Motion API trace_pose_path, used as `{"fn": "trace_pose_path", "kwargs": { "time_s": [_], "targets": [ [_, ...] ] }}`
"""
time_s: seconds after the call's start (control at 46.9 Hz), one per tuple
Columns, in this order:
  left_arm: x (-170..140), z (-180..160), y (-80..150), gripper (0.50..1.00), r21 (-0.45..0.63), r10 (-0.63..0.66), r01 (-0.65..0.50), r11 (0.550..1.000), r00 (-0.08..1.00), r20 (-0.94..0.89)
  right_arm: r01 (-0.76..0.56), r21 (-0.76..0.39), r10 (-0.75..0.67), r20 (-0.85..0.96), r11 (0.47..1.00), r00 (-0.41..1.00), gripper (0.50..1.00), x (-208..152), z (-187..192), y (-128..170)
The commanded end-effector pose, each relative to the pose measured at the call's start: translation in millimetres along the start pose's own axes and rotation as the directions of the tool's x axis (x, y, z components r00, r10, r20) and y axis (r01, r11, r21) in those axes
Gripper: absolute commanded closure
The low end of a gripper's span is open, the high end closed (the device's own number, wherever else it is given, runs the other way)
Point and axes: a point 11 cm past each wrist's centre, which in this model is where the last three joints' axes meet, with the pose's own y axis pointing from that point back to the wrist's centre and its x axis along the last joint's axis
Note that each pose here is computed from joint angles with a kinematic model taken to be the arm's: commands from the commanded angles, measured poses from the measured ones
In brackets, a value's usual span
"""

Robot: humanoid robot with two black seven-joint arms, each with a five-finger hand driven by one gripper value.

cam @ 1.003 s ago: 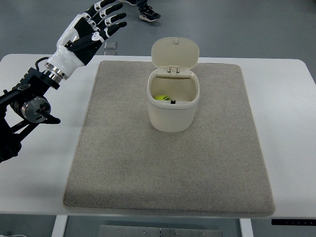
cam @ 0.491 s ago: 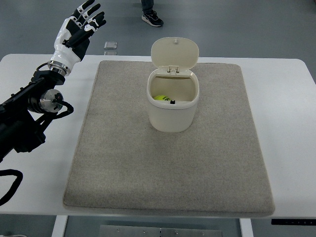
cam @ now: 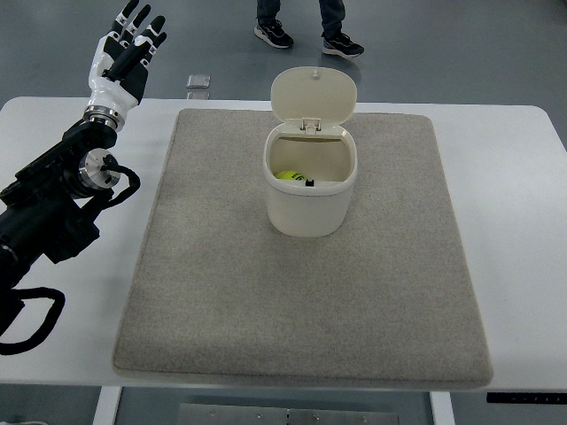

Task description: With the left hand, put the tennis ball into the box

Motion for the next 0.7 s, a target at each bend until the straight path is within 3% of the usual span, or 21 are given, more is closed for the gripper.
{"fn": "trace_pose_path", "kwargs": {
  "time_s": [0.0, 0.256, 0.683],
  "targets": [
    [4, 0, 1, 0.514, -0.004, 0.016, -0.016, 1.0, 1.0, -0.013, 0.0, 0.0, 0.0, 0.001, 1.0, 1.0, 0.599, 0, 0, 0],
    [16, 0, 3, 0.51, -0.008, 0.066, -0.066, 0.998, 0.997, -0.03, 0.0, 0.0, 0.0, -0.001, 1.0, 1.0, 0.599, 0, 0, 0],
    [11, -6, 3, 0.51, 0.0, 0.059, -0.059, 0.998, 0.997, -0.041, 0.0, 0.0, 0.0, -0.001, 1.0, 1.0, 0.599, 0, 0, 0]
  ]
}}
